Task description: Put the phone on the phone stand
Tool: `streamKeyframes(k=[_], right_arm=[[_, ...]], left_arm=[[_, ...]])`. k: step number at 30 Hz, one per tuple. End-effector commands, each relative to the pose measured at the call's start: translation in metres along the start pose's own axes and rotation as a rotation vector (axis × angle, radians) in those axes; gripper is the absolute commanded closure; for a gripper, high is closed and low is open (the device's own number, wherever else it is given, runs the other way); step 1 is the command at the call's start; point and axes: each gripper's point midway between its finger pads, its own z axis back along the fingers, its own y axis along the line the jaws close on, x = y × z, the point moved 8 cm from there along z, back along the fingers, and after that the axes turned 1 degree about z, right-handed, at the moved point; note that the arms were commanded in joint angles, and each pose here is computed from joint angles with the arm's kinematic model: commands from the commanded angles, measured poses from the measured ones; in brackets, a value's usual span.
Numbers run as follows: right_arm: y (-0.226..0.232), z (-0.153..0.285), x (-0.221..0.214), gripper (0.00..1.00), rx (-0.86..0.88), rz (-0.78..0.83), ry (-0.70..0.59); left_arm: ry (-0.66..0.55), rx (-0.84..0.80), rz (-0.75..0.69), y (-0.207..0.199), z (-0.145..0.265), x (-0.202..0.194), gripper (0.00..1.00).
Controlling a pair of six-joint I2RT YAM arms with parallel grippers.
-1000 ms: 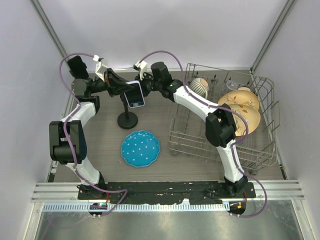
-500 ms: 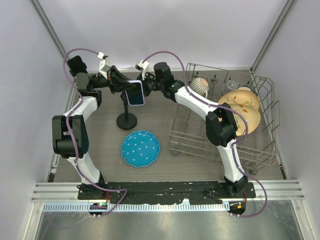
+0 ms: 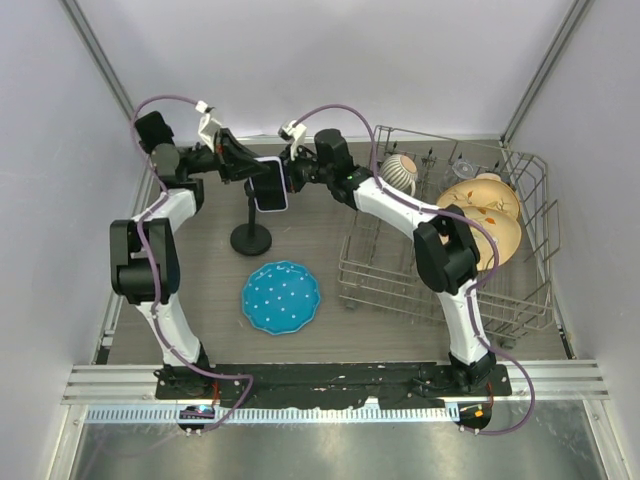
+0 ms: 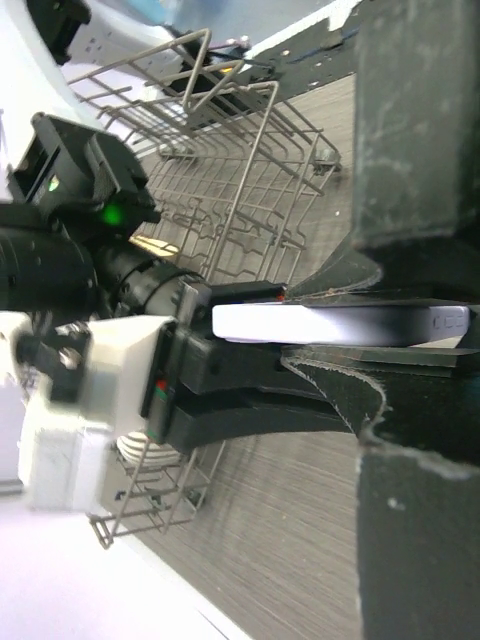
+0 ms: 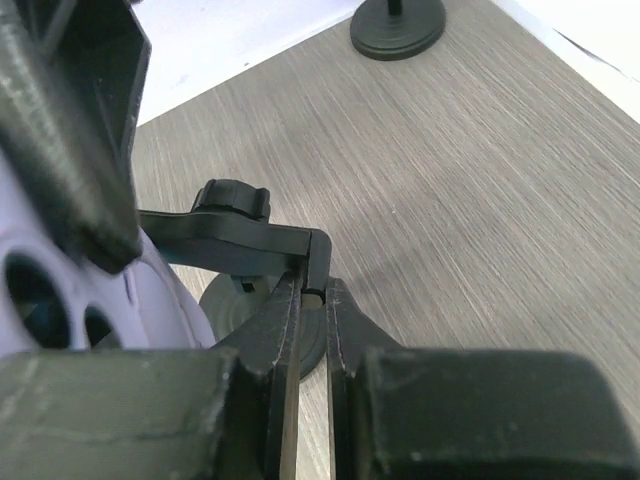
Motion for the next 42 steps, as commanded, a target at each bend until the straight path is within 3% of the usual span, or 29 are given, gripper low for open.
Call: streamKeyframes(k=[1, 3, 4, 5, 6, 8, 12, 13, 14, 16, 18, 20, 22, 28, 37, 39, 42], right_arm=[[0.006, 0.013, 0.024, 0.99, -0.241, -0.043, -0.167], [0.007, 0.014, 0.031, 0.99, -0.303, -0.063, -0.244], [0.009, 0.012, 0.027, 0.99, -0.334, -0.073, -0.252], [0.017, 0.010, 0.032, 0.99, -0.336, -0.069, -0.280], [0.020, 0.010, 0.033, 0.99, -0.350, -0.074, -0.292], [0.032, 0.006, 0.033, 0.99, -0.386, -0.068, -0.305], [0.040, 0.010, 0.036, 0.99, -0.534, -0.056, -0.330], [0.040, 0.012, 0.030, 0.99, -0.556, -0.062, -0.326], [0.044, 0.014, 0.034, 0.99, -0.563, -0.075, -0.357], [0.050, 0.019, 0.033, 0.99, -0.589, -0.092, -0.386], [0.063, 0.018, 0.035, 0.99, -0.608, -0.114, -0.424], [0.075, 0.018, 0.038, 0.99, -0.635, -0.078, -0.446], [0.097, 0.016, 0.045, 0.99, -0.669, -0.048, -0.468], [0.142, 0.016, 0.053, 0.99, -0.693, 0.031, -0.476], [0.165, 0.013, 0.051, 0.99, -0.672, 0.048, -0.506], [0.166, 0.013, 0.053, 0.99, -0.668, 0.059, -0.501], [0.168, 0.022, 0.055, 0.99, -0.647, 0.083, -0.526]], left_arm=[[-0.162, 0.207, -0.293, -0.016, 0.029, 0.027, 1.00], [-0.143, 0.401, -0.258, -0.005, 0.042, 0.009, 1.00], [-0.101, 0.492, -0.304, -0.014, 0.043, 0.021, 1.00], [0.101, 0.577, -0.253, -0.010, 0.049, -0.017, 1.00], [0.151, 0.675, -0.231, -0.009, 0.046, -0.015, 1.00], [0.125, 0.763, -0.186, -0.014, 0.052, -0.015, 1.00], [0.229, 1.020, -0.301, -0.027, 0.050, -0.022, 1.00], [0.264, 1.172, -0.306, -0.026, 0.059, -0.024, 1.00], [0.278, 1.226, -0.303, -0.031, 0.061, -0.033, 1.00], [0.219, 1.413, -0.335, -0.032, 0.062, -0.034, 1.00], [0.255, 1.442, -0.350, -0.036, 0.047, -0.054, 1.00], [0.365, 1.592, -0.390, -0.039, 0.035, -0.069, 1.00], [0.366, 1.738, -0.448, -0.043, 0.037, -0.071, 1.00], [0.330, 1.648, -0.361, -0.036, 0.024, -0.087, 1.00], [0.318, 1.561, -0.319, -0.035, 0.024, -0.098, 1.00], [0.326, 1.389, -0.327, -0.036, 0.017, -0.104, 1.00], [0.368, 1.329, -0.300, -0.034, 0.026, -0.106, 1.00]])
